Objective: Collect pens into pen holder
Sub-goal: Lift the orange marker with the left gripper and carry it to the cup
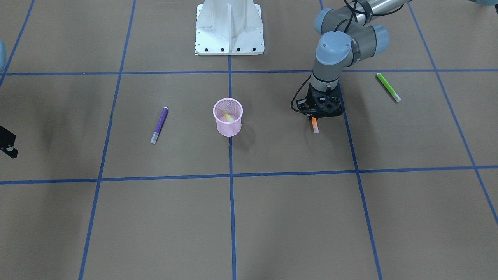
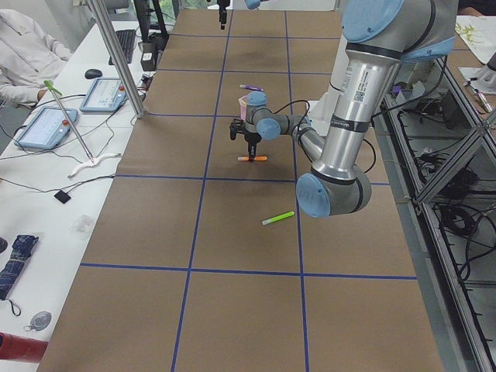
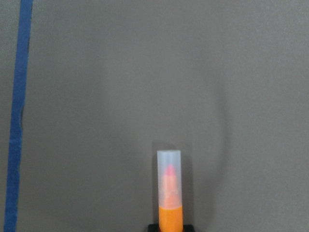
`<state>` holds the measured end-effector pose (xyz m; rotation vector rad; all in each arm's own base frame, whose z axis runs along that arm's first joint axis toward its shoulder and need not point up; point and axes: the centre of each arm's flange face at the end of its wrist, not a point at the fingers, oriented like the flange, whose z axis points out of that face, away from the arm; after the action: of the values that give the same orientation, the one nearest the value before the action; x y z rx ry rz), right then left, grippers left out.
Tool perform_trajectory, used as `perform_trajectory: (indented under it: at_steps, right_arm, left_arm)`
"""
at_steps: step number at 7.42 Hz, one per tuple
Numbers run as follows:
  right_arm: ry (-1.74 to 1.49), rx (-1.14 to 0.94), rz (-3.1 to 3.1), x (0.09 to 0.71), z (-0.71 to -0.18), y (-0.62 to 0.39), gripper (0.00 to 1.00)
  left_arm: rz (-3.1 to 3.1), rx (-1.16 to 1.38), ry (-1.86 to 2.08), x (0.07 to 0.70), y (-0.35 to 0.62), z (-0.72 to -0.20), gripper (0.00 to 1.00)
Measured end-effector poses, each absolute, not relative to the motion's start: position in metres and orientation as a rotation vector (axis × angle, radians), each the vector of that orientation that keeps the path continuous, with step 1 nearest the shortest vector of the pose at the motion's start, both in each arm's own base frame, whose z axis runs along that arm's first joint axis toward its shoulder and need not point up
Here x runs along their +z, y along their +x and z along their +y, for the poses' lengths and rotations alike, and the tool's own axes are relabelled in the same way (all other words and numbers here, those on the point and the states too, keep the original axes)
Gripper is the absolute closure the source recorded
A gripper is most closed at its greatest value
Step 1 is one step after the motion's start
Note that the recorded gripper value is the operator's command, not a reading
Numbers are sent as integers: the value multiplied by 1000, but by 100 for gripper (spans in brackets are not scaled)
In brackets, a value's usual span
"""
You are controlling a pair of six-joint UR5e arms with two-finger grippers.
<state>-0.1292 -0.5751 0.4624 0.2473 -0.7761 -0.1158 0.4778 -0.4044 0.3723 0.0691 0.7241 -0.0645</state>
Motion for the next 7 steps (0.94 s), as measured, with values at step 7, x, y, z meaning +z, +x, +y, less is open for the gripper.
perform_trajectory:
  at_steps: [7]
  right_arm:
    - [248,-109,-776,462,-576,-127,0]
  left_arm:
    - [1061,122,638,222,435,-434,100]
